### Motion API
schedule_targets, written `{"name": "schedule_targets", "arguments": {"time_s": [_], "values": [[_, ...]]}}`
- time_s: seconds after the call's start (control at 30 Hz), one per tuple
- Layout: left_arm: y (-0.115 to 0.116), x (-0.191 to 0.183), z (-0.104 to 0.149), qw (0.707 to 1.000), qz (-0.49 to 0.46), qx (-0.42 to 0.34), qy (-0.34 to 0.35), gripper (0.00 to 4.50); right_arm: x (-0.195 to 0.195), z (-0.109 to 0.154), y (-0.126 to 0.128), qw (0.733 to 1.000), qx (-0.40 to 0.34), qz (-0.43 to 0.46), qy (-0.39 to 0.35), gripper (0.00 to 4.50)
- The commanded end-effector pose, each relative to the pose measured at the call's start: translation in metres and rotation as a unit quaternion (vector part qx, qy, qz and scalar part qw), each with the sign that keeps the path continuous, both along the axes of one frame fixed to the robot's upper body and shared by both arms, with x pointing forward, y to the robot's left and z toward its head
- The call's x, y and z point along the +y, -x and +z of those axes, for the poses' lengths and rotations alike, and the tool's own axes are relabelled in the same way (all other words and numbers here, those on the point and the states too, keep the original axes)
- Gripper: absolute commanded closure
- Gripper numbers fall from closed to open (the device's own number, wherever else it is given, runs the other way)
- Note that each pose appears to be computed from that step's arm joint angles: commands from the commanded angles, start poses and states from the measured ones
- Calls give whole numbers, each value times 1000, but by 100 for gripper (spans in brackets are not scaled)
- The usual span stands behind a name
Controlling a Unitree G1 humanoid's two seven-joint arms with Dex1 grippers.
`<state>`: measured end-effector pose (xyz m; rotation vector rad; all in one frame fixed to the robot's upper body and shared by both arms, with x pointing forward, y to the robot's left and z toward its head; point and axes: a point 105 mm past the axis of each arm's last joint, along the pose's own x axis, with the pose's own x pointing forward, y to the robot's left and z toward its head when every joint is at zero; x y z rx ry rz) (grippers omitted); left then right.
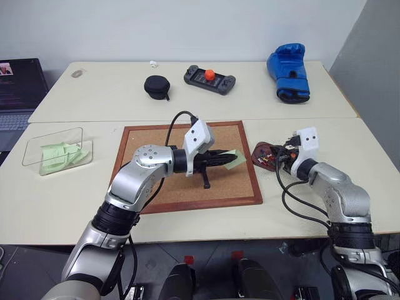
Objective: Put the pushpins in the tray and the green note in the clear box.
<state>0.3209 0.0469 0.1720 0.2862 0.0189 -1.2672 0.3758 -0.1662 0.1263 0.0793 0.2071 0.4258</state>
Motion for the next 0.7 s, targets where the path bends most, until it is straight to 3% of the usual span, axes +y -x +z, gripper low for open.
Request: {"name": "schedule_targets", "arguments": {"time_s": [0.03,0.43,0.57,0.7], "values": [[3,4,-2,1000,3,-9,1,450,-3,10,-8,1000,-19,-12,-9,405],[4,10,-6,1000,20,-1,5,450,-7,14,-13,999,-34,-20,2,159],[0,16,0,999,37,1,14,450,-1,31,-8,997,-71,8,7,159],[-9,40,11,996,89,6,29,450,37,55,30,976,-138,164,39,159]]}}
